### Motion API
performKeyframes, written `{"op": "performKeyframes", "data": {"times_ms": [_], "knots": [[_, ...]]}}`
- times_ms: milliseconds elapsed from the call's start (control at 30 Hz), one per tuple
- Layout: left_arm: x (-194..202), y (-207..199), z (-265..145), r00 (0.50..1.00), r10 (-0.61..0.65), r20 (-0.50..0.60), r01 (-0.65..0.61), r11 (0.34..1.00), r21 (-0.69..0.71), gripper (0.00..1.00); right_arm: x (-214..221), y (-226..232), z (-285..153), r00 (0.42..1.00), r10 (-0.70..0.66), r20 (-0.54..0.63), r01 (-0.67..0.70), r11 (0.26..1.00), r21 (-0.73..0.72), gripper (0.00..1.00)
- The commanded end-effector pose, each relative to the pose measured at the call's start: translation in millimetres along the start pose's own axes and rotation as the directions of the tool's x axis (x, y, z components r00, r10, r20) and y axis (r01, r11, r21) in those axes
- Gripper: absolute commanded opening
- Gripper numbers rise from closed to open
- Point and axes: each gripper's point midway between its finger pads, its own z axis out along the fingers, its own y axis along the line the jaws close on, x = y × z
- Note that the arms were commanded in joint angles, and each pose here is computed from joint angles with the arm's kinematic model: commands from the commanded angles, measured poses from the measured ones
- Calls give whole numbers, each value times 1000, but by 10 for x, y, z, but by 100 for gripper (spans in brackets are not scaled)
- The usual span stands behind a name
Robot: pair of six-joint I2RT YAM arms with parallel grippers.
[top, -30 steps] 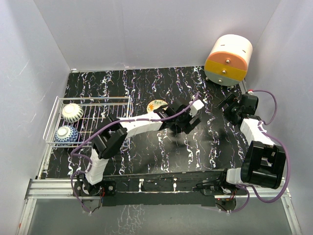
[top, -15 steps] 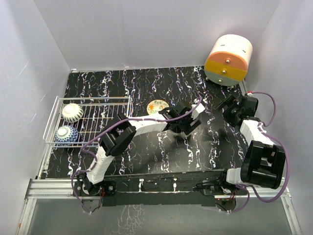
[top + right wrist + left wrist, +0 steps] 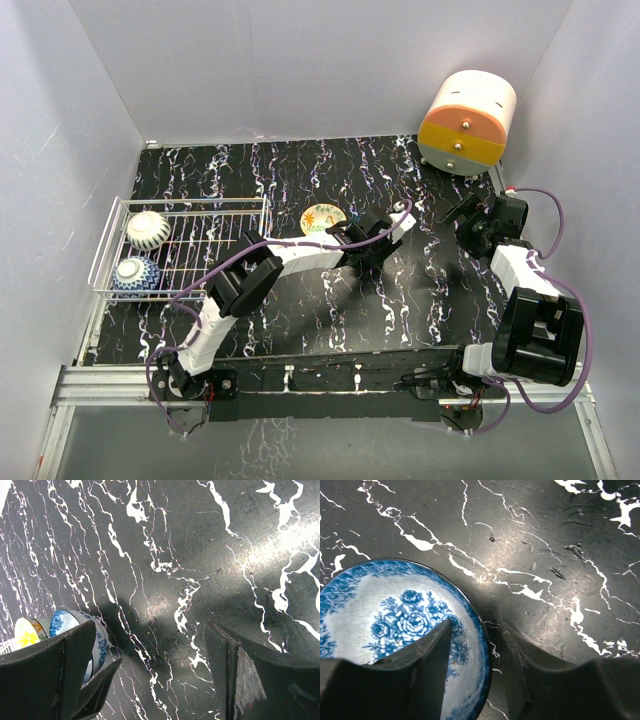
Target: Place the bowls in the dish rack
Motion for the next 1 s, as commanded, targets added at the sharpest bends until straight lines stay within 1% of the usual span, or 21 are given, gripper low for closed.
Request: {"op": "performKeyframes", "data": {"times_ms": [0, 167, 333, 433, 567, 667, 733, 800, 867, 900, 967], "knots": [[222, -44, 75, 998, -7, -56, 7, 1000, 9, 0, -125, 67, 4, 999, -11, 48, 13, 999, -37, 93], [148, -66, 19, 999, -16, -45, 17, 1000, 22, 0, -133, 61, 8, 999, -10, 51, 11, 999, -35, 93], [-233, -141, -214, 1000, -17, 10, 17, 999, 34, 0, -172, 13, -1, 998, 2, 70, -1, 1000, -13, 93], [-591, -203, -501, 997, -26, 79, 23, 999, 44, 0, -195, -11, -16, 997, 12, 81, -12, 1000, -5, 93], [-1092, -84, -1034, 968, -108, 225, 99, 994, 53, 0, -206, -8, -31, 996, 17, 87, -17, 1000, -7, 93], [-1423, 34, -1531, 927, -164, 337, 146, 986, 78, 0, -206, 2, -46, 996, 17, 89, -16, 1000, -11, 93], [-1641, 112, -1901, 885, -196, 422, 171, 981, 96, 0, -208, 4, -55, 996, 17, 92, -16, 1000, -11, 92], [-1737, 251, -2205, 850, -233, 473, 211, 972, 101, 0, -208, 16, -65, 996, 18, 93, -16, 1000, -16, 92], [-1681, 518, -2411, 811, -305, 498, 293, 950, 105, 0, -200, 38, -73, 996, 18, 88, -15, 1000, -27, 92], [-1647, 811, -2599, 765, -356, 537, 359, 928, 103, 0, -189, 49, -77, 996, 17, 84, -14, 999, -33, 92], [-1471, 1202, -2841, 672, -458, 582, 471, 871, 141, 0, -165, 78, -84, 997, 13, 74, -9, 999, -52, 92]]}}
